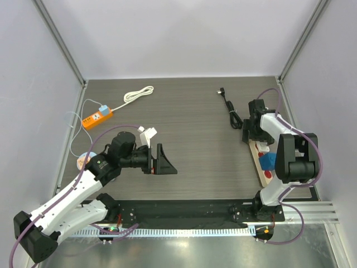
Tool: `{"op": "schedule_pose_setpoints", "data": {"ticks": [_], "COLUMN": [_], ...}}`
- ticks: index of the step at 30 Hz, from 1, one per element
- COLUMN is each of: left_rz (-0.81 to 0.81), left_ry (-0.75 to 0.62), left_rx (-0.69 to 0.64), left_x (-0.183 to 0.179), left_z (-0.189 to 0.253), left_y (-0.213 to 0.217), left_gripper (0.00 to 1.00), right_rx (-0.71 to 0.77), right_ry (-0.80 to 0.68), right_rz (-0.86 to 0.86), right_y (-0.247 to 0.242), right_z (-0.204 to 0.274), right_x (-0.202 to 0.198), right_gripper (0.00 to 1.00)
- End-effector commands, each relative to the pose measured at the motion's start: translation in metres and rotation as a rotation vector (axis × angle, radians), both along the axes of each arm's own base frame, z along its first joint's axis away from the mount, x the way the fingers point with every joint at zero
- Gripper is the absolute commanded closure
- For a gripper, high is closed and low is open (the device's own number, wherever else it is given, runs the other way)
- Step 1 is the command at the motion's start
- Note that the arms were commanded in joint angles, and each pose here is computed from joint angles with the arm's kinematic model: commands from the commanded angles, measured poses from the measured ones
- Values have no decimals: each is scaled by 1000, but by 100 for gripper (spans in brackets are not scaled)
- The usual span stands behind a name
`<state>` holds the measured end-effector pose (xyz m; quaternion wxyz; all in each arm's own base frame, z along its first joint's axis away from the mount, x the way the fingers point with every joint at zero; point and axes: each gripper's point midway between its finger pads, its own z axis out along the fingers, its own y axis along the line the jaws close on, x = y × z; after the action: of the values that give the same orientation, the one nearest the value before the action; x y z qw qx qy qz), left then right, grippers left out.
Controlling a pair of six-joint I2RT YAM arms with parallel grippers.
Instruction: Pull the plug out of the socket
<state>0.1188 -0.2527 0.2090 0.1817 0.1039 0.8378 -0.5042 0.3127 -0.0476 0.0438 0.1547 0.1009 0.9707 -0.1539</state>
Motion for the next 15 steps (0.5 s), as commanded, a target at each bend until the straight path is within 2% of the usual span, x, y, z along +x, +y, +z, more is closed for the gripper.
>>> {"op": "schedule_pose_setpoints", "data": {"ticks": [1,8,12,15], "left_rz": [-41,-50,-56,-61], "left_ry": [-18,-12,-8,-6], "left_rx": [-11,-21,-23,-26], "left_x": [-5,-4,-6,-7], "left_z": [3,3,3,3], "left_y": [-1,-4,-4,-4], "left_gripper": [0,0,0,0], "right_rx": [-36,-49,38,49], "right_ry": [-99,-116,-83,-65], "right_rz": [-23,-58,-32,-18], "right_y": [-7,-9,6,8], "right_z": [35,45,29,21], "right_x": [10,2,-2,0], "right_gripper": [9,4,3,4]}}
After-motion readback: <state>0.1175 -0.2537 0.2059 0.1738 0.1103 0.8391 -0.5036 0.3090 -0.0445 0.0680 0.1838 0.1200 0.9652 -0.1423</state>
